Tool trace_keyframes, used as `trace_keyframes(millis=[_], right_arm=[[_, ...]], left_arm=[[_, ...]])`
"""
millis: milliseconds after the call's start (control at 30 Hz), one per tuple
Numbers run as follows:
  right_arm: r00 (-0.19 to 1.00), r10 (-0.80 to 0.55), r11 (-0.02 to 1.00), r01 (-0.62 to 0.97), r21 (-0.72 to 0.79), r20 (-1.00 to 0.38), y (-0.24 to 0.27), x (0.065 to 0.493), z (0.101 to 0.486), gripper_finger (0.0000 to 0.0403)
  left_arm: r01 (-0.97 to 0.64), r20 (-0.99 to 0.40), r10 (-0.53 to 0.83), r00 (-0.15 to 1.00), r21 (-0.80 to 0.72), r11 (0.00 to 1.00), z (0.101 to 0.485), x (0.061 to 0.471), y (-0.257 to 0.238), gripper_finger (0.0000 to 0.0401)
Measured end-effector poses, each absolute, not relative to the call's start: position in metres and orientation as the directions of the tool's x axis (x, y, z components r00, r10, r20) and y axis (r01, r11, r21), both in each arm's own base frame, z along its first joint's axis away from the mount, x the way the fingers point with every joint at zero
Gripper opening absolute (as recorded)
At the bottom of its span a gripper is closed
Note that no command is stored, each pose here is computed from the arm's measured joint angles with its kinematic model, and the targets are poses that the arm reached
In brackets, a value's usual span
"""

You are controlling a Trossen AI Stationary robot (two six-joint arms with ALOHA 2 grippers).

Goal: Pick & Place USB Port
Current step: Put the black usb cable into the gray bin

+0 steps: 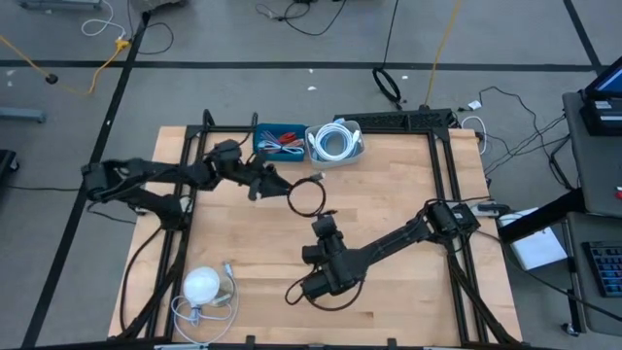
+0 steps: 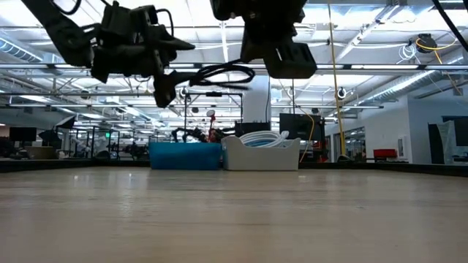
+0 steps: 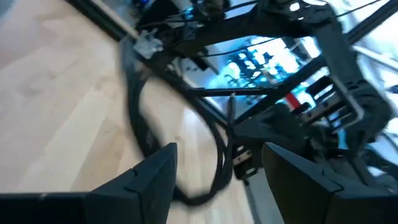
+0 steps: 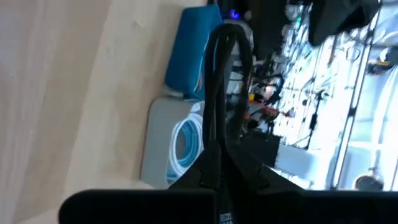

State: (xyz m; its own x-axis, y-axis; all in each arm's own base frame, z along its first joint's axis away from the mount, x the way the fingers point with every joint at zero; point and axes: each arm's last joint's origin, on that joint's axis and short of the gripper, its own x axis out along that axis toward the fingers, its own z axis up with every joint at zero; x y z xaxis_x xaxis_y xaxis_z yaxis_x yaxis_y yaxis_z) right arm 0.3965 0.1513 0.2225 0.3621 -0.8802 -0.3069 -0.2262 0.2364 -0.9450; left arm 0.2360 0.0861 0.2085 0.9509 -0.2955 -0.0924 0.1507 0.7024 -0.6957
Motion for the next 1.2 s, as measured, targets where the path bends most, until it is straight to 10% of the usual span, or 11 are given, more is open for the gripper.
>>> trace_keyframes(millis=[967, 1200], right_arm=[[0.349, -0.848, 0.341, -0.219, -0.914, -0.399, 0.159, 0.393, 0.22, 0.0001], [0.344, -0.845, 0.422, -0.044, -0.905, -0.411, 0.159, 0.392, 0.22, 0.0]], left_arm=[[0.146, -0.211, -0.439, 0.873, -0.747, 0.649, 0.187, 0.232, 0.087, 0.0239], [0.0, -0.451, -0.281, 0.847, -0.528, 0.849, 0.181, 0.236, 0.069, 0.0224]])
